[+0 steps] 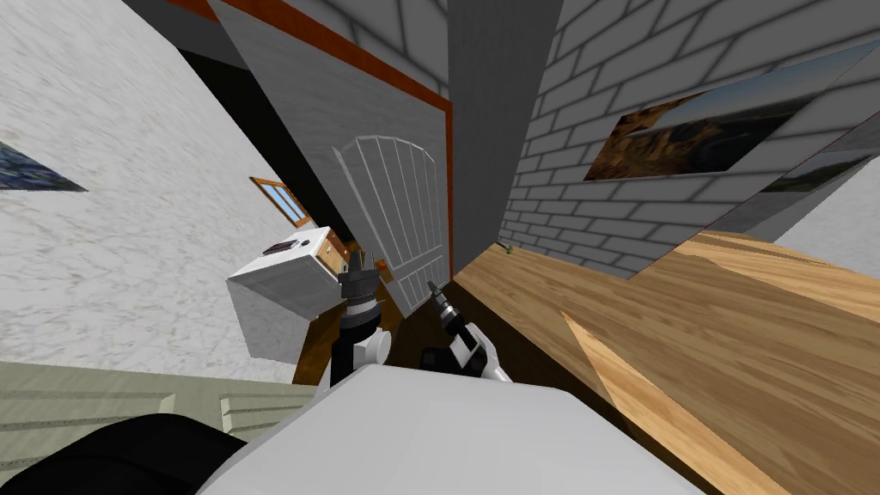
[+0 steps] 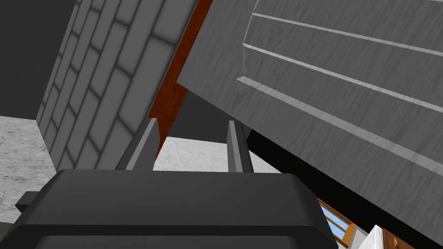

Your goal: Pull the door open

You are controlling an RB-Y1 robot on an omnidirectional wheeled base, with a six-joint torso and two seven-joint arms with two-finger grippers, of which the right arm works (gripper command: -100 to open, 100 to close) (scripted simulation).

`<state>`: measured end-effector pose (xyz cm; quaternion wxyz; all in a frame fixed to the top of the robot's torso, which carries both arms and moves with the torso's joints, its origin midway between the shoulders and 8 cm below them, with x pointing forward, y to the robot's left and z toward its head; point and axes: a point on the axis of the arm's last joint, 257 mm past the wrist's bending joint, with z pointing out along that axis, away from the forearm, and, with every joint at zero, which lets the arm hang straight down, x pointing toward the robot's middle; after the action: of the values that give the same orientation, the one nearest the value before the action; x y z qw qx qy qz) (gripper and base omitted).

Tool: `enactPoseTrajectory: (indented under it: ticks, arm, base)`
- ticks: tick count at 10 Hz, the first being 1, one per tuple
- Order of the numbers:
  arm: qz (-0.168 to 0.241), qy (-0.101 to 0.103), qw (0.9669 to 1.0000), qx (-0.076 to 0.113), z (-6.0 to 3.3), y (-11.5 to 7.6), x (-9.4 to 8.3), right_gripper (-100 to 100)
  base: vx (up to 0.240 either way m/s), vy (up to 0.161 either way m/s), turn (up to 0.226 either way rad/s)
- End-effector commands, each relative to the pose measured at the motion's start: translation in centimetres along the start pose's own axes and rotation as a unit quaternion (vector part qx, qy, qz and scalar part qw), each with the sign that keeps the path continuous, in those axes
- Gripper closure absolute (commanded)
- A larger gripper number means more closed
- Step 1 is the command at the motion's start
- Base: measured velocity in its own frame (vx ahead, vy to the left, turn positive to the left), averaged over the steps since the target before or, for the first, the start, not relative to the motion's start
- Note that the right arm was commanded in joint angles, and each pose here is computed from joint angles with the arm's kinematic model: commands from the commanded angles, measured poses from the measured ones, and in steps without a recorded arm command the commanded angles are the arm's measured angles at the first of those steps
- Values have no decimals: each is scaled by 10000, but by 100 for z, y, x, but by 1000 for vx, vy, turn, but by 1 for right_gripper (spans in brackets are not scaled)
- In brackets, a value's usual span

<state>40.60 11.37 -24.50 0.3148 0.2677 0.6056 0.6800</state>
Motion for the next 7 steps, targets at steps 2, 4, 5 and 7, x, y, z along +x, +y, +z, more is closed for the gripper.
enactPoseTrajectory:
  ticks: [2, 4, 5, 7]
  arm:
    - [57, 259, 9996, 138, 64, -129, 238, -100]
    - [86, 427, 9988, 225, 92, -208, 395, -100]
    - [102, 532, 9981, 279, 108, -256, 494, -100]
    - [119, 684, 9969, 358, 125, -324, 635, -100]
  base:
    - [52, 111, -130]
    - [100, 147, -150]
    - [83, 182, -137]
    - [79, 172, -48]
